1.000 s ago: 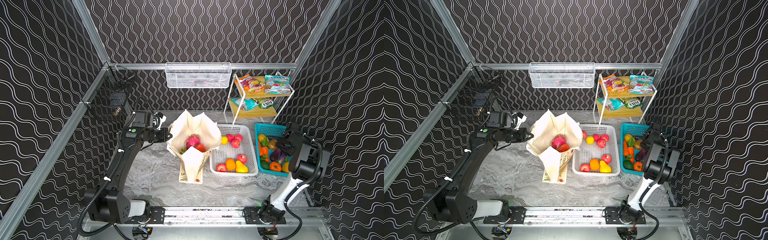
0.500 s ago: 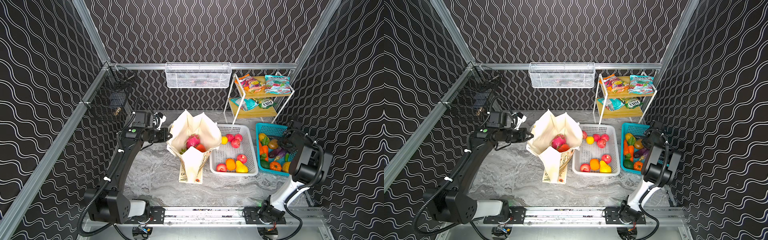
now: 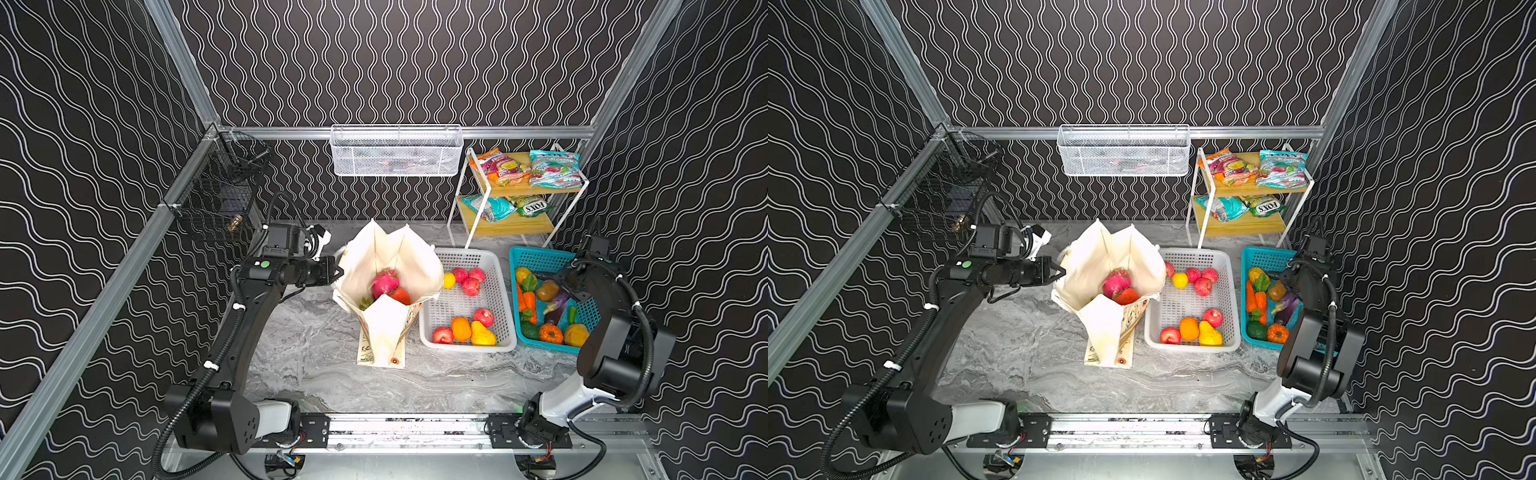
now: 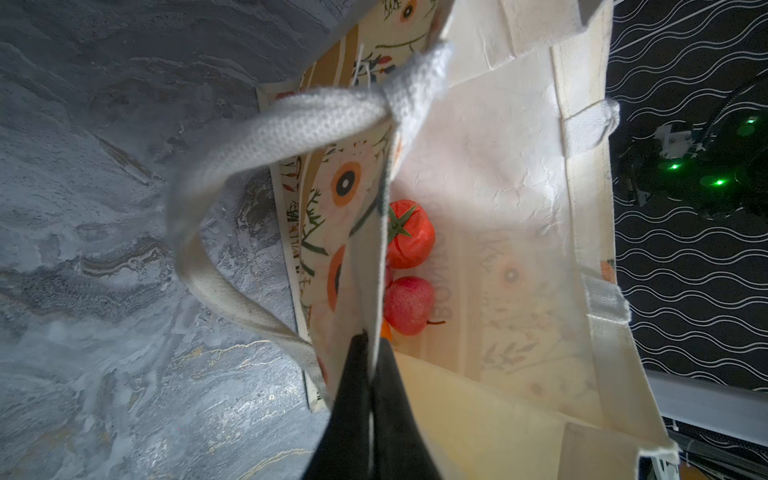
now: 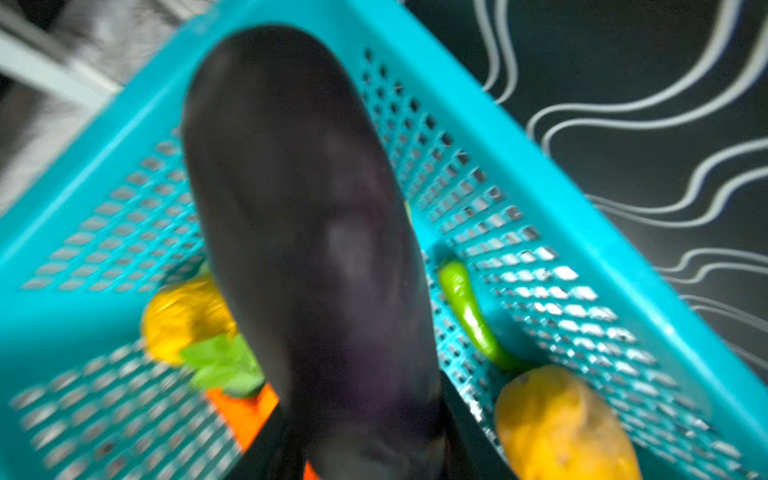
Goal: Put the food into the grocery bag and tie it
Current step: 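Lift the purple eggplant and carry it with the right gripper over the tote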
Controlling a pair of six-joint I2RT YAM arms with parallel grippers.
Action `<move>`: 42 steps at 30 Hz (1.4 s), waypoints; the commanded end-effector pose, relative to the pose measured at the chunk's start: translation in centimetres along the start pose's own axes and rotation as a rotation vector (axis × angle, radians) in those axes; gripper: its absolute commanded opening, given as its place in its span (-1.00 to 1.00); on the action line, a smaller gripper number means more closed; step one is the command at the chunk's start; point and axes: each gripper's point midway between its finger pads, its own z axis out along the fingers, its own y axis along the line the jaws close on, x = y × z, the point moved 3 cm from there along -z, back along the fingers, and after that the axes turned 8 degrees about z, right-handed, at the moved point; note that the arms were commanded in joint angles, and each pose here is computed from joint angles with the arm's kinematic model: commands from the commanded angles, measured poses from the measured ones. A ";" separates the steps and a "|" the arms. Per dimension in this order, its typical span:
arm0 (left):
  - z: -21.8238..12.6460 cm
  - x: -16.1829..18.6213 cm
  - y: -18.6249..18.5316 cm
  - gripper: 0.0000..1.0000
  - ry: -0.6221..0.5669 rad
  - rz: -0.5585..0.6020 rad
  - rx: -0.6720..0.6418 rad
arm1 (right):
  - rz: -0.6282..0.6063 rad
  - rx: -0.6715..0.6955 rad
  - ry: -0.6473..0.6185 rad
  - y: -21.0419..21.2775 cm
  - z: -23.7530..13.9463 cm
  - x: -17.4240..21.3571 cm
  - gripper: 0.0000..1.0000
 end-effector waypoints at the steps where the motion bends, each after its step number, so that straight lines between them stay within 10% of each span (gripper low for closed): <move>1: -0.2 -0.1 -0.3 -1.00 -0.016 0.021 0.012 | -0.012 -0.040 0.032 0.9 -1.0 0.9 -0.32; 21: 0.0 0.1 -0.3 -1.00 -0.035 0.037 0.023 | -0.150 -0.425 -0.162 8.1 -19.1 1.5 -0.32; 42: 0.6 -0.6 -0.3 -1.00 -0.034 0.043 0.043 | -0.583 -1.009 -0.221 19.9 -34.1 12.1 -0.30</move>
